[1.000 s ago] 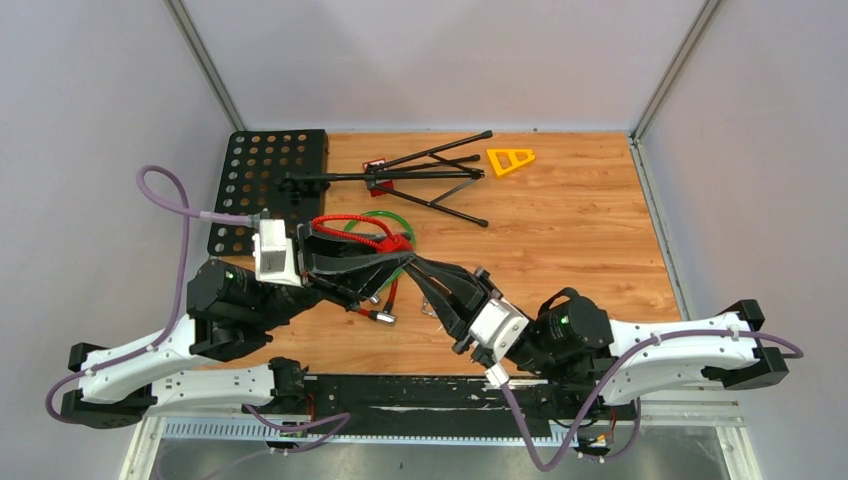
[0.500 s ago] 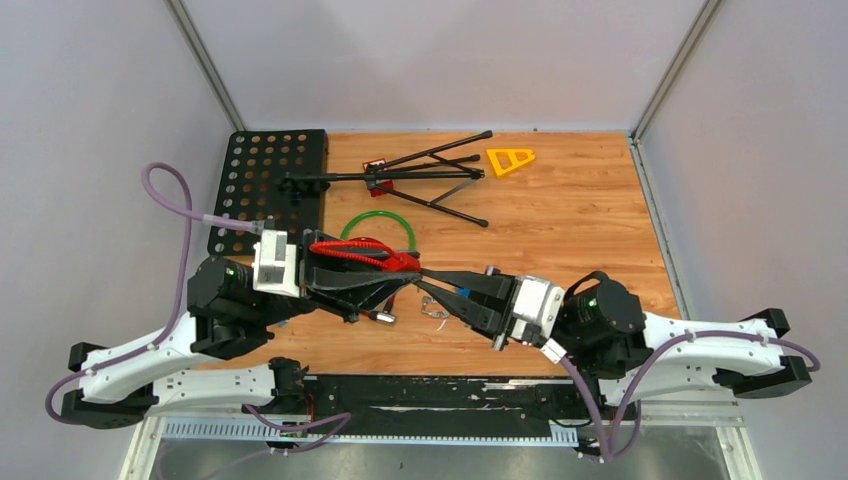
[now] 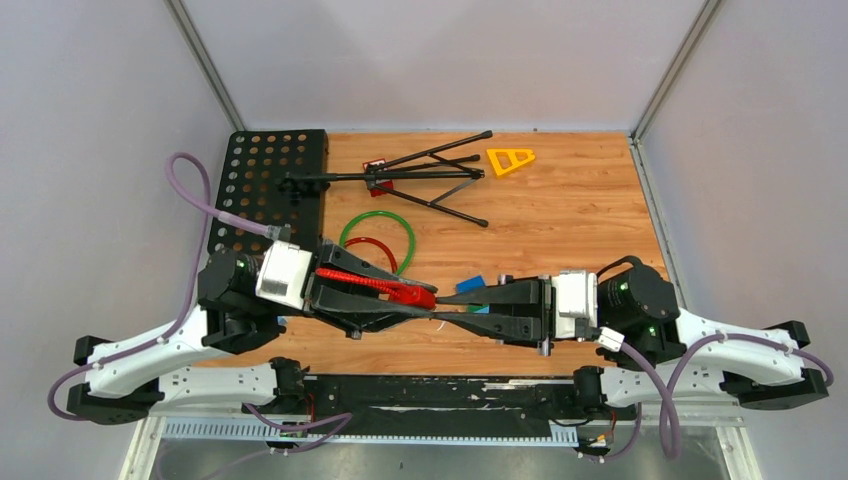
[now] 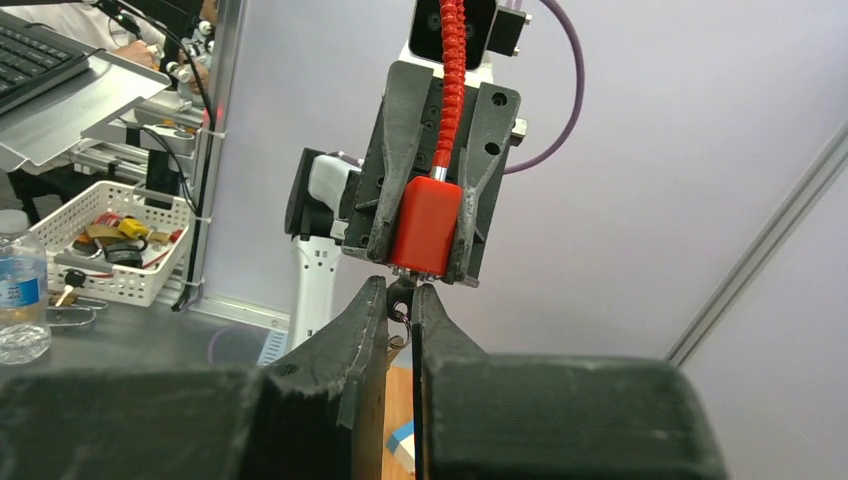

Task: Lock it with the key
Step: Lock the lock.

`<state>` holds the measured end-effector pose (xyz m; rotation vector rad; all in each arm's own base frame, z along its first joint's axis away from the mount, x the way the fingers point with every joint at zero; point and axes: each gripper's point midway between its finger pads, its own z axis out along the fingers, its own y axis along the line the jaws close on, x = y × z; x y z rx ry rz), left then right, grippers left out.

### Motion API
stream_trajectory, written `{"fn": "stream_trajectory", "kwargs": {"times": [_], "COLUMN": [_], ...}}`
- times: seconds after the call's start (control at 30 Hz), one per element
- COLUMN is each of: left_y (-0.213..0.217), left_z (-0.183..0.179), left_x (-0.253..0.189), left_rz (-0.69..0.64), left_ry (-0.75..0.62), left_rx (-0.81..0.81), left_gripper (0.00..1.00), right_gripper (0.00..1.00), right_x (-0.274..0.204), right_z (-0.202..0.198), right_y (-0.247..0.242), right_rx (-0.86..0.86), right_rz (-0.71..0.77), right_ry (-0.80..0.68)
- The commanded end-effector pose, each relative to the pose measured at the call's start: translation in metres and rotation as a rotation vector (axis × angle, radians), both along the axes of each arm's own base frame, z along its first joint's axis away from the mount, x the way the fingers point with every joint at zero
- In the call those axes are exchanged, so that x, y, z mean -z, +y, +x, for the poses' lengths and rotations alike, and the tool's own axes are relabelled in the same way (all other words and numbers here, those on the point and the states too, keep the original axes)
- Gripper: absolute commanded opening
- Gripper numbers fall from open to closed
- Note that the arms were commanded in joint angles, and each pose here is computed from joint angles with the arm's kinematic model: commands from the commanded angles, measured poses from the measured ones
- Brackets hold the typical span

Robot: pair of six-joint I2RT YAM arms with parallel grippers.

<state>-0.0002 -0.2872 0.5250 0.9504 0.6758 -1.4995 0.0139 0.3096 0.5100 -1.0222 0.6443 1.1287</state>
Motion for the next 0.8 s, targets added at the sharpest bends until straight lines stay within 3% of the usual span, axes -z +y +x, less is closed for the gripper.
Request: {"fn": "stream_trajectory", "kwargs": {"times": [0.0,0.07,0.13,0.2,0.33,0.53,0.77], "left_y": [0.015,0.016,0.017,0.017,0.013,0.013,0.009], "left_z": [-0.029,-0.027,-0.024,-0.02,-0.009,0.015,0.028], "left_x": [-0.016,-0.015,-0.015,-0.014,-0.012,-0.012,-0.008], "left_rz": [-0.044,-0.045,-0.046,-0.044,-0.038,-0.06,-0.05], "left_ry": [-0.065,-0.069,-0.067,-0.061,-0.037,0.027,0.052], "left_rx": [0.133,0.116,0.094,0.069,0.013,-0.112,-0.172], "left_gripper": [0.0,0.0,0.0,0.0,0.0,0.0,0.0], "right_gripper": [0.08,0.29,0.44,0.49,0.51,0.44,0.47], "right_x": [-0.01,-0.009,-0.01,-0.011,-0.011,-0.002,-0.003], "right_z": [-0.005,-0.002,-0.001,0.0,0.007,0.014,0.027], "right_y": [-0.012,-0.016,-0.019,-0.019,-0.013,-0.002,0.009], "right_rx": [-0.039,-0.014,-0.002,0.002,0.041,0.078,0.144], "right_rz": [0.021,0.039,0.051,0.052,0.04,0.01,0.004], "right_ry": [0.03,0.011,-0.004,-0.014,-0.015,-0.016,-0.004]}}
